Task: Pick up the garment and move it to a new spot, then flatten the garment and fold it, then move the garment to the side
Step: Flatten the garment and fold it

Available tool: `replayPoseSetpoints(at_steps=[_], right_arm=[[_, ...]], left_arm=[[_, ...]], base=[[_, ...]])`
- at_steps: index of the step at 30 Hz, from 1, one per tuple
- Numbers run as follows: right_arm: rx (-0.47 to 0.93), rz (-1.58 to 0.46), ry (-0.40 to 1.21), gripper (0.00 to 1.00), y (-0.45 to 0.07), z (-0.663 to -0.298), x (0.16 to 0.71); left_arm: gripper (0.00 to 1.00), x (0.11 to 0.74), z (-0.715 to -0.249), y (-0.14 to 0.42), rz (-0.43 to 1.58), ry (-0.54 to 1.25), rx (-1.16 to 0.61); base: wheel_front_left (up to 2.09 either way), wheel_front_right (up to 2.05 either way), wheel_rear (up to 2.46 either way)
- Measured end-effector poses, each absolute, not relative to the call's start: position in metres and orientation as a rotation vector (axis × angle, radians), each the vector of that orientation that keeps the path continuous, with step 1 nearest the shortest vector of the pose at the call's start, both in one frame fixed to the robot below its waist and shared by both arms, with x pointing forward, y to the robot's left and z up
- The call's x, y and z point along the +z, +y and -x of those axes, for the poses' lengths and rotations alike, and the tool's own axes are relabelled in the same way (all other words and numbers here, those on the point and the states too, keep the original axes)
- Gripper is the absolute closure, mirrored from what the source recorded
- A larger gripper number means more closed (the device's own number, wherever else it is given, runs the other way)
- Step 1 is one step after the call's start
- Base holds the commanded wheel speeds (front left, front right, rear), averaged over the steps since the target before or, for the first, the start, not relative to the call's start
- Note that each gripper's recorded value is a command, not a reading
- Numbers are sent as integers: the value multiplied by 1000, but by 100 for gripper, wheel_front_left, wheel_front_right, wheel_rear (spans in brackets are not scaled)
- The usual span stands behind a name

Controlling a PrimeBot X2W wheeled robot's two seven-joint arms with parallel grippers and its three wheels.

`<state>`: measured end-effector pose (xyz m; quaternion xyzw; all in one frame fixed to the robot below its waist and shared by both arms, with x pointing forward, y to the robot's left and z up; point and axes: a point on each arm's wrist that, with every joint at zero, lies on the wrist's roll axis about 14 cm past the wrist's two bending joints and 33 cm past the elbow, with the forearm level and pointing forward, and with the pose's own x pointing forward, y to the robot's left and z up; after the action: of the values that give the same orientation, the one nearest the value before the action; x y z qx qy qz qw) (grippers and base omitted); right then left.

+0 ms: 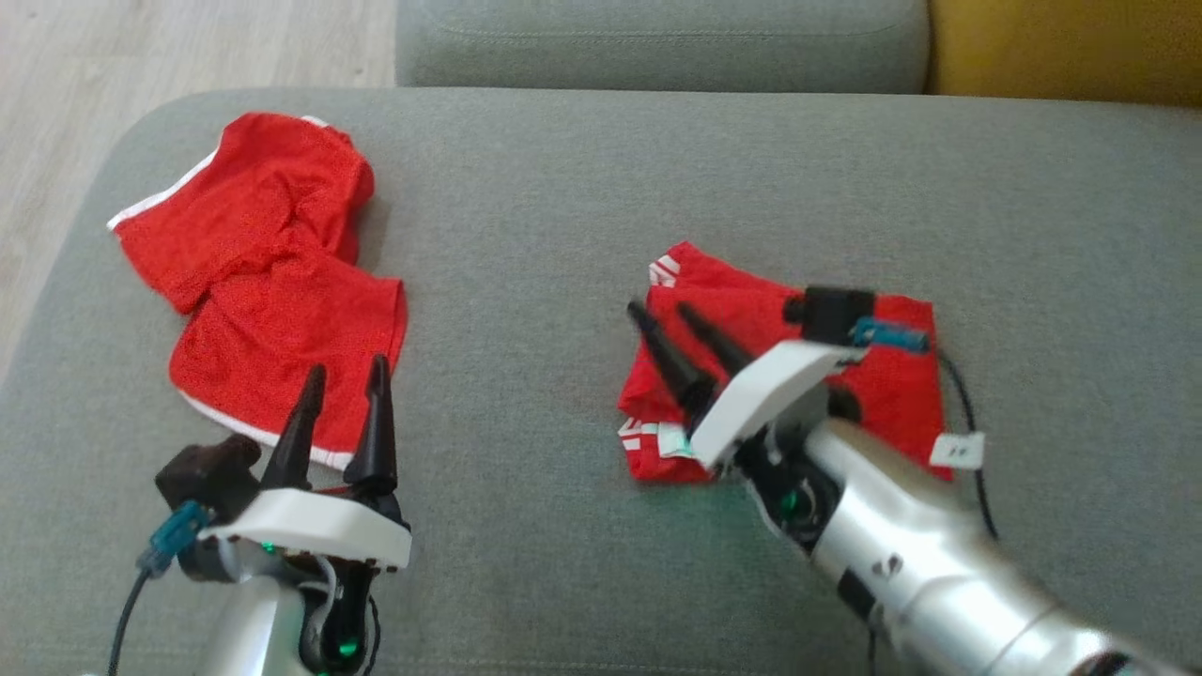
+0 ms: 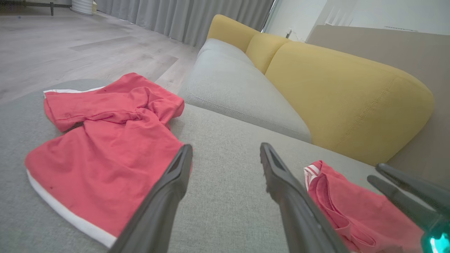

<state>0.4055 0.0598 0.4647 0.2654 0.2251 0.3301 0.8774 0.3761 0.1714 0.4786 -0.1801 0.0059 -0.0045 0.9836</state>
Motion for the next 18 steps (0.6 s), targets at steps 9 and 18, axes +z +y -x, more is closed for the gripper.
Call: replayPoseSetpoints(at_steps=[9, 18], right_arm=[[474, -346, 218, 0, -22, -474, 508], [288, -48, 65, 0, -143, -490, 525]], left_arm=[[0, 500, -385, 161, 368, -47, -51], [0, 511, -392, 149, 369, -77, -91]], base=[[0, 0, 0], [0, 0, 0]])
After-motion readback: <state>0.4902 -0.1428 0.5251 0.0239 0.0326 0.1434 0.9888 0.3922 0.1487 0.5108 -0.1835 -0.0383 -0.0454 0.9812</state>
